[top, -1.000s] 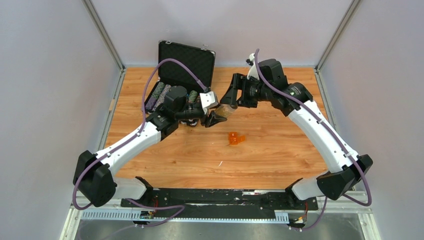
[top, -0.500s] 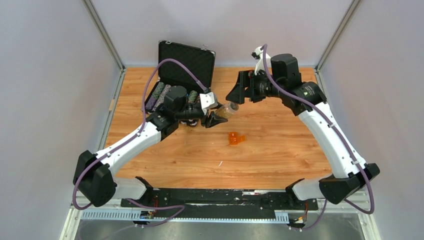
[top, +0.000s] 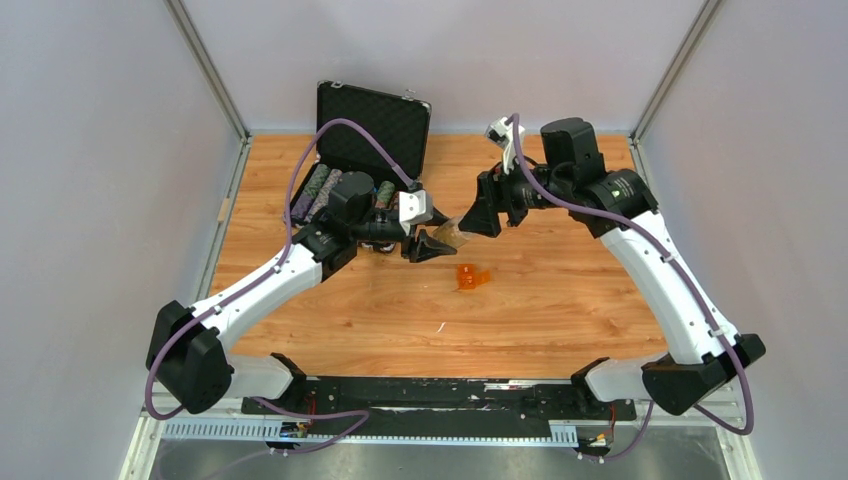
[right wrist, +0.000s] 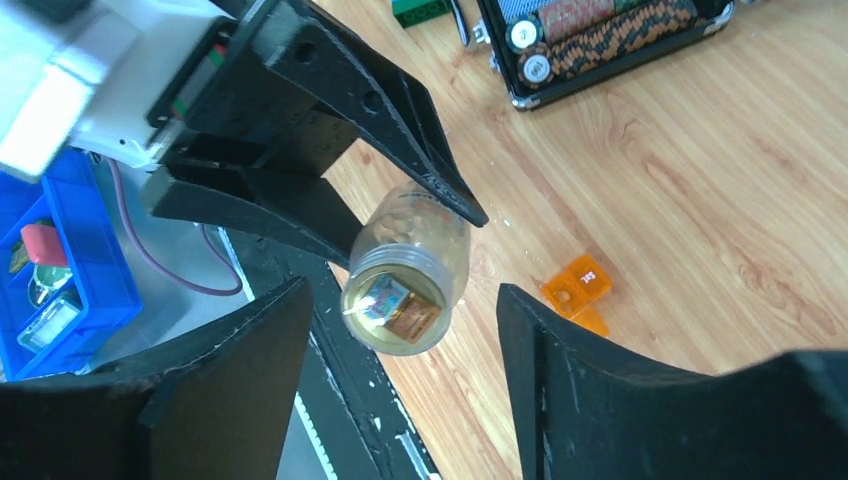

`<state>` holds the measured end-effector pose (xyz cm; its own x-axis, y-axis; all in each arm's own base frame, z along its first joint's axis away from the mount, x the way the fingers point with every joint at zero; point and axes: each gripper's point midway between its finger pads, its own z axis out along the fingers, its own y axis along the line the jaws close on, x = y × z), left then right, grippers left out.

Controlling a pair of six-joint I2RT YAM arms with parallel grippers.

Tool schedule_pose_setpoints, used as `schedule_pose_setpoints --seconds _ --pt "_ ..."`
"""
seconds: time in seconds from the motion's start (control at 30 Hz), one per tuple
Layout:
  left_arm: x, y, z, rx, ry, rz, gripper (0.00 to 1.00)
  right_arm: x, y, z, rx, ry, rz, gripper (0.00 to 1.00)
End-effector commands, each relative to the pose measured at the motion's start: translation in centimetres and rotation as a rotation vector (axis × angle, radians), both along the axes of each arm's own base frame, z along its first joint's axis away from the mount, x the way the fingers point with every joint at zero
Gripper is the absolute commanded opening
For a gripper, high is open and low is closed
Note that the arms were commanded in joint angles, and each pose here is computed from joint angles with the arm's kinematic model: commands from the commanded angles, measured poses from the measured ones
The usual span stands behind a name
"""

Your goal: Sort the pills into containers

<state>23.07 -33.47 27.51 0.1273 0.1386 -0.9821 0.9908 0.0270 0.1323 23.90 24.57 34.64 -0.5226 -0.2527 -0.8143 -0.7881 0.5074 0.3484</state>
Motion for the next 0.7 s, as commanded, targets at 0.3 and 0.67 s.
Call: schedule_pose_setpoints --seconds 0.3,0.67 --pt "-0.6 -0.1 2.1 -0.045 -0.051 -0.028 0.00 0.7 0.6 -1.3 -0.031 0.065 -0.042 0.45" --pt "3.3 0.2 2.9 -0.080 -0.077 0.186 0.00 3.9 0.9 -1.9 0.158 0.371 -0.498 0.31"
